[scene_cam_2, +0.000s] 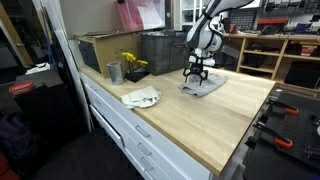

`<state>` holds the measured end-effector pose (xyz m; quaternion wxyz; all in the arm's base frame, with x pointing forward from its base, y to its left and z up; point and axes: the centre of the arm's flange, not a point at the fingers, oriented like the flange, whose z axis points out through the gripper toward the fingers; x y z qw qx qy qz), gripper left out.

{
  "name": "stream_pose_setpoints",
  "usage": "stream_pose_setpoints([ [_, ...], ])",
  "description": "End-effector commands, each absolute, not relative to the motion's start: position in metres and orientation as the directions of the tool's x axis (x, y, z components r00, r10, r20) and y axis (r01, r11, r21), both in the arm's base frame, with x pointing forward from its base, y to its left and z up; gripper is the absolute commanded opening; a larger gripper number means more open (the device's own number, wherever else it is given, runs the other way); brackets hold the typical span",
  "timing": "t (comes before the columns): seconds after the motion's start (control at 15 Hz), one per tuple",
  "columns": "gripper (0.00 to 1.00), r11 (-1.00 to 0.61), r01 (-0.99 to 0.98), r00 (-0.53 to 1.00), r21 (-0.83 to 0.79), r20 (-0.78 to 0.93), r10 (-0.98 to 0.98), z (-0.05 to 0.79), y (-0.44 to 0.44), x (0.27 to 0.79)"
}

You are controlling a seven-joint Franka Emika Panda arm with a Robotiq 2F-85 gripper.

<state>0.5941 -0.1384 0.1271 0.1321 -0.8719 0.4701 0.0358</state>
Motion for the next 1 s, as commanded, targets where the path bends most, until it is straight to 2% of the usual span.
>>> stream_pose_setpoints([
  [0.0,0.74,-0.528,-0.807,0.582,-0.263,-0.211,-0.785,0.119,-0.142,0.594],
  [0.53,0.12,-0.534,-0.790,0.604,-0.302,-0.231,-0.762,0.110,-0.147,0.587],
  [0.67,0.00,-0.535,-0.786,0.608,-0.310,-0.229,-0.760,0.114,-0.147,0.587],
  [0.93,0.00,-0.552,-0.762,0.632,-0.339,-0.204,-0.747,0.130,-0.142,0.592],
])
